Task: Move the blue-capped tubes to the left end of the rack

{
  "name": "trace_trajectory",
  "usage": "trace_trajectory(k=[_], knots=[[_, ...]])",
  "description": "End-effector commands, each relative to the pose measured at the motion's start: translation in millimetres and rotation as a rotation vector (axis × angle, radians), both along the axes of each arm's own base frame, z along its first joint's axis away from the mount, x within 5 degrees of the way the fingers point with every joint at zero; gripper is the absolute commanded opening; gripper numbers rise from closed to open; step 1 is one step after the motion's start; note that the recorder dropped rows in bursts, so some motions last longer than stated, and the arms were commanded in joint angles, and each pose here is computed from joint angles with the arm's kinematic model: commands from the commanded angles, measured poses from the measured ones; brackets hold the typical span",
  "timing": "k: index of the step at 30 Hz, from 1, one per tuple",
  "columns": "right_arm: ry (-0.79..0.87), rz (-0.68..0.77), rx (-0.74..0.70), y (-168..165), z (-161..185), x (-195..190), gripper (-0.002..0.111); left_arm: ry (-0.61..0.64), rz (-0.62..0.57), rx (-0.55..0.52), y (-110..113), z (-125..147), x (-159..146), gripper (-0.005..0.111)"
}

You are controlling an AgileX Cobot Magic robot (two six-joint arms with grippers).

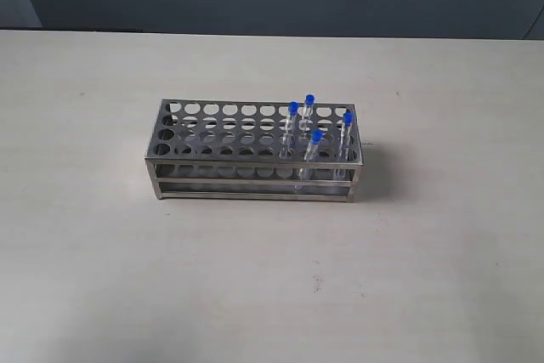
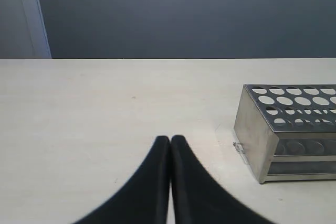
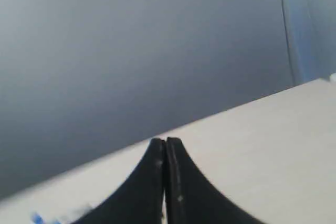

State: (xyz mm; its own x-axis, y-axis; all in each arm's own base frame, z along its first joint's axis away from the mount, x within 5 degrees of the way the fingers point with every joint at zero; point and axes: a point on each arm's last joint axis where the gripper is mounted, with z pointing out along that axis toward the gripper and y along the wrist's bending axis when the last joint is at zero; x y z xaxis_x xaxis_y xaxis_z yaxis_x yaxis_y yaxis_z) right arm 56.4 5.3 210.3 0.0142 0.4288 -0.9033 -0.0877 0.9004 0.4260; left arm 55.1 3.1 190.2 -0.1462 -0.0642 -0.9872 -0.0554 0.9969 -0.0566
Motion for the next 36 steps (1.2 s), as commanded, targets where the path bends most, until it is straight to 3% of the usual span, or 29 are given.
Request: trace_trajectory(k=[1, 4, 17, 19, 21, 23, 28, 34, 36], knots=[[-0.09, -0.103, 0.645, -15.1, 7.4, -1.2, -0.001, -0.006, -0.007, 0.003, -0.3, 2.1, 0.3, 0.001], [-0.125, -0.169, 0.791, -23.0, 7.4, -2.3, -0.001, -0.006, -0.007, 0.003, -0.3, 2.1, 0.3, 0.001], [-0.169, -0.189, 0.93, -27.3, 8.8, -3.4, -0.001, -0.006, -0.007, 0.003, -0.3, 2.1, 0.3, 0.001], [-0.136, -0.13, 0.854, -20.8, 10.6, -2.4, -0.001, -0.006, -0.007, 0.003, -0.3, 2.1, 0.3, 0.001], [-0.114, -0.015, 0.612, -8.1, 28.4, -5.0, -0.001, -0.006, -0.007, 0.003, -0.3, 2.1, 0.3, 0.001], [-0.167, 0.028, 0.49, -4.3, 54.5, -12.3, -0.001, -0.006, -0.007, 0.003, -0.3, 2.1, 0.3, 0.001], [-0.246, 0.08, 0.355, 0.4, 93.7, -28.1, -0.001, -0.006, -0.007, 0.003, -0.3, 2.1, 0.3, 0.001], [-0.052, 0.224, 0.038, 19.2, 112.8, -22.4, -0.001, -0.006, -0.007, 0.003, -0.3, 2.1, 0.3, 0.001], [0.058, 0.335, -0.097, 29.6, 128.2, -8.8, -0.001, -0.006, -0.007, 0.003, -0.3, 2.1, 0.3, 0.001]])
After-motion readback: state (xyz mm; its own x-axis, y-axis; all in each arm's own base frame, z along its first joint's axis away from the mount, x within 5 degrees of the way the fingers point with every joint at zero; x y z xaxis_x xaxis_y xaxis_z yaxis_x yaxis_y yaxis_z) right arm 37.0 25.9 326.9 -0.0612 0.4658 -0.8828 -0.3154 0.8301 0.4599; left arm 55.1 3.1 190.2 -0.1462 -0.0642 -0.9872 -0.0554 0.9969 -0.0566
